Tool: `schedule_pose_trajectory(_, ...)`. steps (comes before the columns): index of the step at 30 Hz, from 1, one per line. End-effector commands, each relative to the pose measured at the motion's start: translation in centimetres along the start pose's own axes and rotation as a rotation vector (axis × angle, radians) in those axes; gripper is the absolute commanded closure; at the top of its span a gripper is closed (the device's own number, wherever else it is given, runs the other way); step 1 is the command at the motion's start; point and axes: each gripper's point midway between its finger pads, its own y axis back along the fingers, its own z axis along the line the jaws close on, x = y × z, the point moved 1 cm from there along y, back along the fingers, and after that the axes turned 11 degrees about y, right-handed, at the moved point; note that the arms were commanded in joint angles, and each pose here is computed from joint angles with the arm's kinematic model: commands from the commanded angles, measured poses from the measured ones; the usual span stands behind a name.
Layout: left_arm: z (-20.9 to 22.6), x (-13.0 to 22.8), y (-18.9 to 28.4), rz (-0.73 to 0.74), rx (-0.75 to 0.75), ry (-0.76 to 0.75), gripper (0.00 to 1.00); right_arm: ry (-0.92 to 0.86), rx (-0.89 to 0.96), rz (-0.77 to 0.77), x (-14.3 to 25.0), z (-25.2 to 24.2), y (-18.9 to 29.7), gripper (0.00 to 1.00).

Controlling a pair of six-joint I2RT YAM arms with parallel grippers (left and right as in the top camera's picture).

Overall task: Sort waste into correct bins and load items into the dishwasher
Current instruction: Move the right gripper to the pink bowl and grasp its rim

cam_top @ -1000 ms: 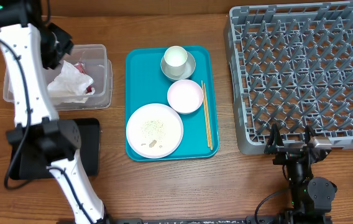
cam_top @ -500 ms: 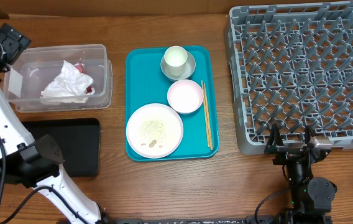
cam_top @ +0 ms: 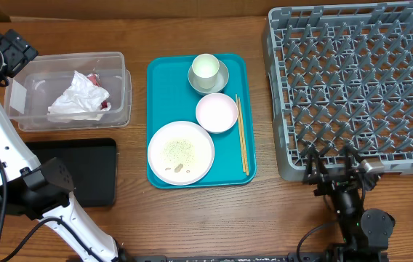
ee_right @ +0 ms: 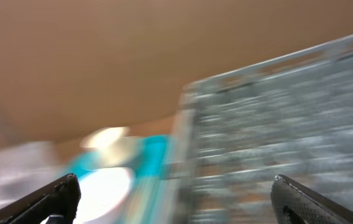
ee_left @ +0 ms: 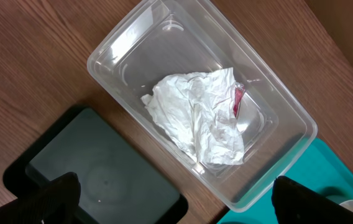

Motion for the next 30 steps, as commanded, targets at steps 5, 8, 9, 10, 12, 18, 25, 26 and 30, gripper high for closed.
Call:
schedule_pose_trajectory(5, 0.2, 0.0, -0.2, -0.001, -0.014, -0.023, 0.00, -0.618, -0.323, 0.133, 0.3, 5.5, 1.0, 0.00)
schedule_pose_trajectory(8, 0.2, 0.0, -0.2, -0.001, -0.014, -0.023, 0.00, -0.706, -0.330, 0.113, -0.6, 5.5, 1.0, 0.00)
schedule_pose_trajectory(9, 0.2, 0.0, -0.2, -0.001, -0.014, -0.023, 0.00, -0.711, -0.354, 0.090, -1.3, 5.8, 1.1, 0.00)
schedule_pose_trajectory(10, 0.2, 0.0, -0.2, -0.001, -0.014, -0.023, 0.00, -0.699, -0.385, 0.049, -2.5, 6.1, 1.3, 0.00)
schedule_pose_trajectory(12, 0.2, 0.0, -0.2, -0.001, -0.014, -0.023, 0.00, -0.659, -0.457, -0.055, -5.3, 6.9, 2.0, 0.00)
schedule_pose_trajectory(18, 0.2, 0.0, -0.2, -0.001, -0.014, -0.023, 0.00, -0.546, -0.523, -0.332, -12.2, 7.8, 4.6, 0.00)
schedule_pose_trajectory(25, 0.2, 0.0, -0.2, -0.001, -0.014, -0.023, 0.00, -0.449, -0.431, -0.441, -18.4, 8.0, 6.1, 0.00)
schedule_pose_trajectory(26, 0.2, 0.0, -0.2, -0.001, -0.014, -0.023, 0.00, -0.416, -0.413, -0.435, -19.1, 8.2, 6.1, 0.01)
schedule_pose_trajectory(30, 0.2, 0.0, -0.2, -0.001, -0.014, -0.023, 0.00, -0.234, -0.320, -0.309, -20.7, 8.7, 5.0, 0.00)
